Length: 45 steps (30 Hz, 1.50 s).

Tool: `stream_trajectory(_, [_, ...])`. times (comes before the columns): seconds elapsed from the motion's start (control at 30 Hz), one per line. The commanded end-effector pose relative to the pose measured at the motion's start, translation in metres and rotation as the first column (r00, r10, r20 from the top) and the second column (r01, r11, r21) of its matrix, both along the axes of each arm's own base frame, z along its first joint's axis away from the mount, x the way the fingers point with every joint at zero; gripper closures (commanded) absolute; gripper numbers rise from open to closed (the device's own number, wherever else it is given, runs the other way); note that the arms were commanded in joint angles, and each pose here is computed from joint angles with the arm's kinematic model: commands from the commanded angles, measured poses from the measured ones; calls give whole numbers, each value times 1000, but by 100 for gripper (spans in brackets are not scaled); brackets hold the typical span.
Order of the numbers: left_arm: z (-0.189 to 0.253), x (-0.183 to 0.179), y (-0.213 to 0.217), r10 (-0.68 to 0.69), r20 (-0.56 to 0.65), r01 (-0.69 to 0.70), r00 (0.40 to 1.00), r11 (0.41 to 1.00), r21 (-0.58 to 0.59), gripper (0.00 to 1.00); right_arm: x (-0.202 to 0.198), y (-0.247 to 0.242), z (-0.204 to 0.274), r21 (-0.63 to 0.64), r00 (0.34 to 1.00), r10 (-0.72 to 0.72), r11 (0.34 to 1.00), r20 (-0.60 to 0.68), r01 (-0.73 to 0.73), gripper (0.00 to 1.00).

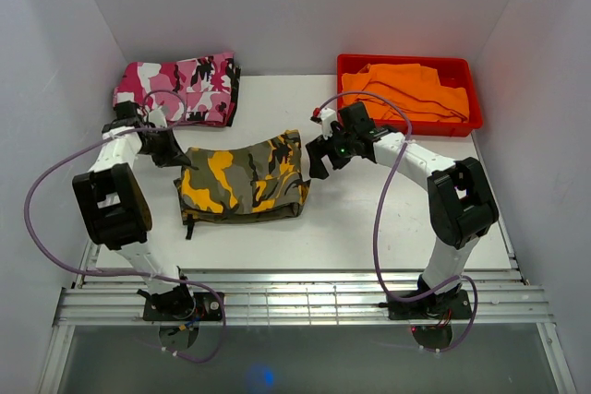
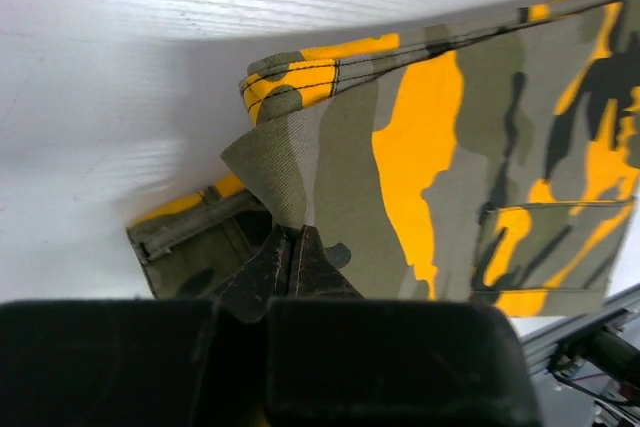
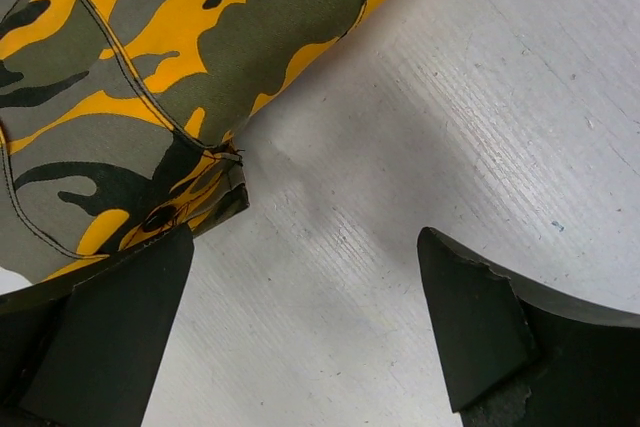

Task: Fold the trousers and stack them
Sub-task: Fold the trousers

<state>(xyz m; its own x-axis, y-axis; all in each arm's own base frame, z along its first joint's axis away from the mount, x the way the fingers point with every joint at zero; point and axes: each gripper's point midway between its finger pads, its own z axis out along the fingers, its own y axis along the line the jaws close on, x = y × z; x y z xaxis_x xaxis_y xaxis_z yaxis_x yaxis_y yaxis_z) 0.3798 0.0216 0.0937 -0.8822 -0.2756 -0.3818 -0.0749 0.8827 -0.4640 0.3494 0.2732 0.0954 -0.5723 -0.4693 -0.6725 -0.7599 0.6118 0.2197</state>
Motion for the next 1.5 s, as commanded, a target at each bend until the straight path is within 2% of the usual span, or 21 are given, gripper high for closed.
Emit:
stream_trajectory(0.0, [66, -3, -10, 3, 93, 1, 996, 999, -39, 100, 7, 3, 23, 44, 999, -3, 999, 34, 1, 2])
stream_trajectory(0.1, [75, -14, -6, 16, 107, -15, 994, 1000, -9, 100, 7, 1, 25, 48, 999, -7, 999, 37, 5, 2])
stream_trajectory(0.2, [57, -30, 10, 58, 77, -61, 995, 997, 40, 100, 4, 0, 25, 49, 999, -5, 999, 34, 3, 2])
stream_trajectory(0.4, [-32, -61, 51, 187, -73, -180, 980, 979, 96, 100, -3, -1, 20, 47, 1000, 10, 999, 5, -10, 2])
stream_trajectory(0.5, [-77, -72, 61, 216, -171, -200, 961, 974, 105, 100, -8, 5, 25, 79, 998, 63, 995, 6, -64, 2])
stream_trajectory(0.6, [-103, -75, 65, 232, -231, -215, 945, 972, 97, 100, -16, 18, 32, 139, 989, 150, 979, -5, -147, 3])
stream_trajectory(0.77, [-111, -44, 60, 209, -201, -204, 957, 978, 46, 100, -18, 28, 39, 180, 977, 213, 962, -14, -207, 8])
stream_trajectory(0.83, [-117, -32, 52, 171, -202, -167, 964, 985, 40, 100, -15, 27, 40, 168, 978, 208, 964, 2, -206, 11])
stream_trajectory(1.1, [-102, 44, -7, -29, -61, 33, 998, 997, 74, 100, -13, 12, 50, 108, 979, 184, 975, 87, -192, 18])
stream_trajectory(1.2, [-87, 68, -25, -75, -14, 76, 997, 996, 57, 100, -13, 15, 58, 128, 976, 187, 971, 109, -201, 25])
stream_trajectory(1.23, [-78, 74, -28, -79, -2, 79, 997, 995, 57, 100, -15, 18, 60, 146, 975, 195, 967, 105, -209, 32])
stream_trajectory(1.3, [-67, 76, -31, -81, 17, 79, 997, 995, 59, 100, -16, 27, 66, 205, 976, 201, 955, 86, -215, 38])
stream_trajectory(1.33, [-65, 74, -30, -79, 12, 78, 997, 995, 62, 100, -17, 31, 63, 226, 977, 205, 950, 66, -214, 44])
stream_trajectory(1.47, [-51, 68, -27, -74, 23, 72, 997, 993, 89, 100, -23, 51, 56, 348, 975, 221, 915, -10, -204, 52])
